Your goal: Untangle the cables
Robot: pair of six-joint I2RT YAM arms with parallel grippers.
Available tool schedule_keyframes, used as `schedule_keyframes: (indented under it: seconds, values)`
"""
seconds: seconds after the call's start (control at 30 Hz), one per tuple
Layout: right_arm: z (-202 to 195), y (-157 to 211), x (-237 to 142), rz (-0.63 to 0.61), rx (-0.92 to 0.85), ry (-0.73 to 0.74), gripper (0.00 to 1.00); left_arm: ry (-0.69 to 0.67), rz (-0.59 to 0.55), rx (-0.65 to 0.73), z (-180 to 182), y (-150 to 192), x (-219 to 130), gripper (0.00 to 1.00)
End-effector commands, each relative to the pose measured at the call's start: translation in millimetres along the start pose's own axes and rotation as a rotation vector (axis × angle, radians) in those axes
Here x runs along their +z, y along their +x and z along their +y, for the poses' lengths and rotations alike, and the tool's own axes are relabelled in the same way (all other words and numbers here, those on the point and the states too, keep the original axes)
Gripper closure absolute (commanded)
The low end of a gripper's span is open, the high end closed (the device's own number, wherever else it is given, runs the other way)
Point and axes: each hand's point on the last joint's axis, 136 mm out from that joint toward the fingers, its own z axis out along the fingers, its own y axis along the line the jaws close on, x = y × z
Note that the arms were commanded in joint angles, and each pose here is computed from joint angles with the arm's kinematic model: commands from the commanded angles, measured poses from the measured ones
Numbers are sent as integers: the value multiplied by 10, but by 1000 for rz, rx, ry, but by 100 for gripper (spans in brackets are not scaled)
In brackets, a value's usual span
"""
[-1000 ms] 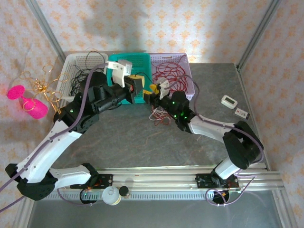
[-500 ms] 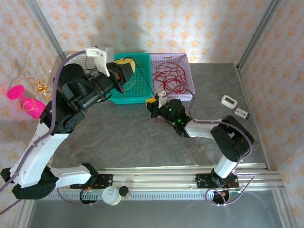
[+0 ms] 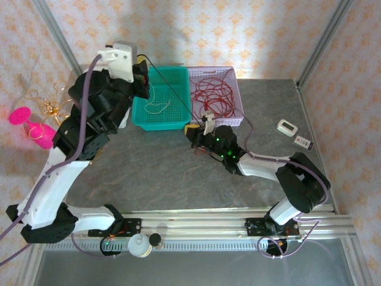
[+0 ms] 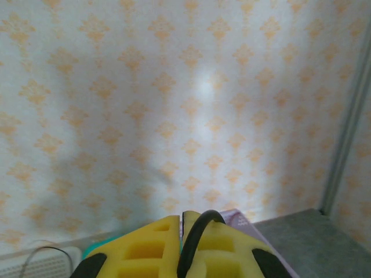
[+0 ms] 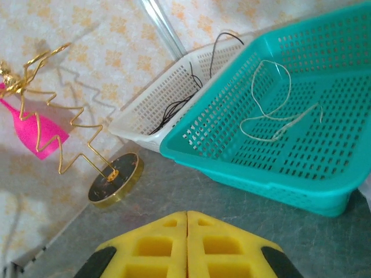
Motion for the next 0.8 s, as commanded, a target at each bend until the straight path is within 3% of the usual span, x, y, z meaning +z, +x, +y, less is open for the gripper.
schedule_keyframes:
  seconds: [0.0, 0.13, 0.2, 0.3, 0.43, 0.6, 0.77]
  values:
    - [-407, 400, -54, 124, 261, 200, 100, -108, -211, -28, 305, -625, -160, 100]
    - [-466, 564, -83, 145, 456, 235, 99, -70, -260, -15, 264, -718, -172, 100]
    - [-413, 558, -103, 138, 452, 224, 93, -67, -252, 4, 252, -720, -130, 100]
    - [-271, 486, -124, 138, 254, 182, 83, -55, -236, 19, 217, -677, -53, 100]
    - [67, 341, -248, 118, -81, 8, 65, 64, -215, 45, -11, -575, 6, 100]
    - [212, 120, -346, 62, -334, -68, 66, 84, -178, 45, -73, -434, 75, 100]
    - [39, 13, -349, 82, -364, -62, 64, 40, -166, 48, -3, -379, 94, 100]
